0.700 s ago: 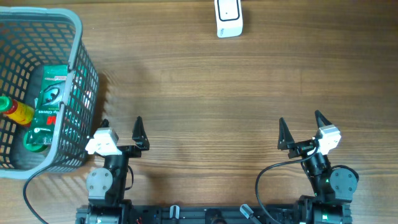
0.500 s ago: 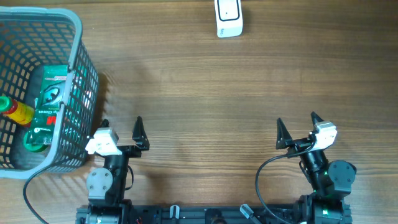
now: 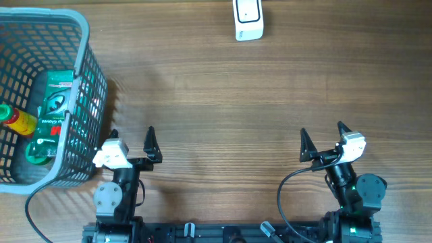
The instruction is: Scan the item barcode
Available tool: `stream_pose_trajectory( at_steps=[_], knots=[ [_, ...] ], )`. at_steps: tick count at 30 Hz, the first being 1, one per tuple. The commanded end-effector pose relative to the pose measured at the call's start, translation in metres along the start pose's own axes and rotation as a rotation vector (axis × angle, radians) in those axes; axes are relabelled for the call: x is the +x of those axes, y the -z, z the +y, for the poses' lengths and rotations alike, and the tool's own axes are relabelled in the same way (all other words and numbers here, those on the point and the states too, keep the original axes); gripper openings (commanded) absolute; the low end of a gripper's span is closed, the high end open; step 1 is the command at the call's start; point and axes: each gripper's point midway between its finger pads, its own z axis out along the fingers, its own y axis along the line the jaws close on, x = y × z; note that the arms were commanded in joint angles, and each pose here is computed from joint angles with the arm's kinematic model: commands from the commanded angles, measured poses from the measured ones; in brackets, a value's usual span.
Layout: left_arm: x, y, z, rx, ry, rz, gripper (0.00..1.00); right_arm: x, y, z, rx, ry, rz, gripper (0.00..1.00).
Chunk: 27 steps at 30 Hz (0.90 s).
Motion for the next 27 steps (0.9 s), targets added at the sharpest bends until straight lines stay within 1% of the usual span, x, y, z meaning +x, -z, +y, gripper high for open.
stream_pose_trajectory(
  at_steps=[1, 23, 27],
  knots=[
    [0.0019, -0.0001, -0.0014, 0.011, -0.016, 0.001, 1.0, -0.001, -0.0001, -0.0006, 0.005, 0.008, -0.005, 1.0],
    [0.0018, -0.0001, -0.0014, 0.011, -0.016, 0.0, 1.0, -0.0012, -0.0002, 0.0012, -0.002, 0.01, -0.006, 1.0],
    [0.0019, -0.0001, -0.0014, 0.011, -0.016, 0.001, 1.0, -0.0072, 0.0014, 0.0034, -0.008, 0.02, -0.032, 1.0]
  ],
)
